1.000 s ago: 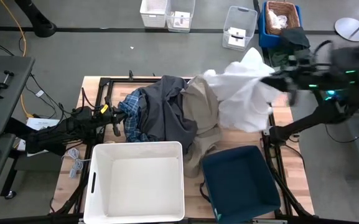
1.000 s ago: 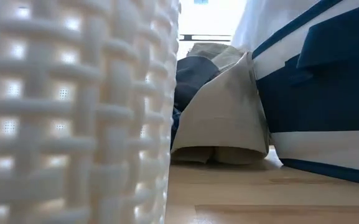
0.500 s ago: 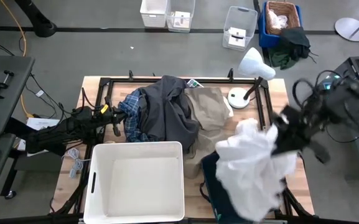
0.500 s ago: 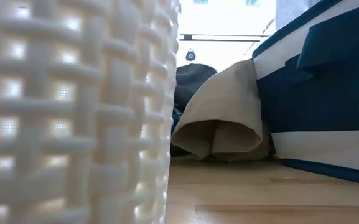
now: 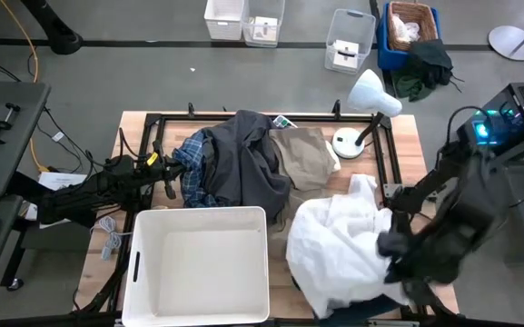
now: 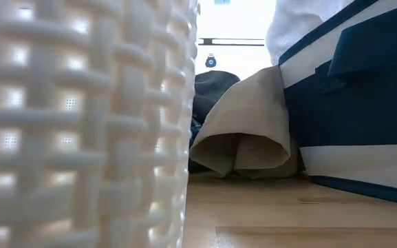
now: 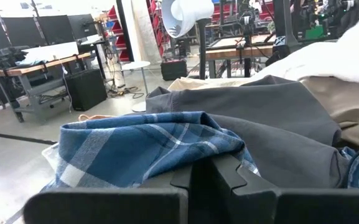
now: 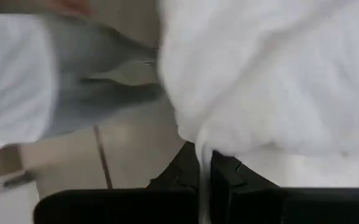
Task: Sort clothes
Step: Put the white shirt into the blue laundry organizer
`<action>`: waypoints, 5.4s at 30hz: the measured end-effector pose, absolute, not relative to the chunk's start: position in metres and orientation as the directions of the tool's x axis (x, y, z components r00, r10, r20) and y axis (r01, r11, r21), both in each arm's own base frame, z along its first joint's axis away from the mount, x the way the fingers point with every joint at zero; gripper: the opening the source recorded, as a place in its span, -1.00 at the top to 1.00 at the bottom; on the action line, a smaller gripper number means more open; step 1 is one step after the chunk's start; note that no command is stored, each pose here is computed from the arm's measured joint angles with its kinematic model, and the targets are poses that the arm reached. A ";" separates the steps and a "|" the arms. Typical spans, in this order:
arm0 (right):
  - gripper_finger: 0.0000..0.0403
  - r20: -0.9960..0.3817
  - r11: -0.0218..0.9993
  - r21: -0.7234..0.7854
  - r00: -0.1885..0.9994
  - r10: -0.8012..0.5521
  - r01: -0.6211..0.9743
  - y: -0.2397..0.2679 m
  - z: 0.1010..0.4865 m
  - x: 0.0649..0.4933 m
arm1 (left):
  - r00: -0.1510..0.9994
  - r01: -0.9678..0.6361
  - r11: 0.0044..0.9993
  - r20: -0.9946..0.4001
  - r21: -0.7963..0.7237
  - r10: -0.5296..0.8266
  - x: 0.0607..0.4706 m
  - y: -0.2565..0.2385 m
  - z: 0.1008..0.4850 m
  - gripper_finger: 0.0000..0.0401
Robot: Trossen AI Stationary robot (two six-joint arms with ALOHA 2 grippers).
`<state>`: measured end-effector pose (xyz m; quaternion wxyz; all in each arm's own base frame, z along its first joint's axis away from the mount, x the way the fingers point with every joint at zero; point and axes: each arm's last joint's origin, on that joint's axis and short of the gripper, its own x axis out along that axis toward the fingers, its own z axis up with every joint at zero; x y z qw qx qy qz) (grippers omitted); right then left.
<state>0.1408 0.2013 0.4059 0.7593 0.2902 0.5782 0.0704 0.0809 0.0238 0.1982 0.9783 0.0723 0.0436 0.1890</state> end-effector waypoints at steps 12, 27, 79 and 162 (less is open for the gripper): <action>1.00 -0.970 0.723 0.216 0.060 0.235 0.657 0.219 0.257 0.168 | 0.925 -0.364 0.918 -0.058 0.158 0.376 0.081 0.024 0.198 0.93; 0.02 -0.971 0.830 0.228 0.054 0.233 0.509 0.186 0.324 0.216 | 0.925 -0.364 0.918 -0.058 0.158 0.376 0.081 0.024 0.198 0.93; 0.79 -0.999 0.882 0.043 0.044 0.025 0.469 0.058 0.340 0.232 | 0.925 -0.363 0.918 -0.059 0.158 0.376 0.081 0.024 0.198 0.93; 0.83 -0.914 0.720 0.358 0.066 0.401 0.594 0.172 0.210 0.227 | 0.925 -0.363 0.918 -0.059 0.158 0.376 0.081 0.024 0.198 0.93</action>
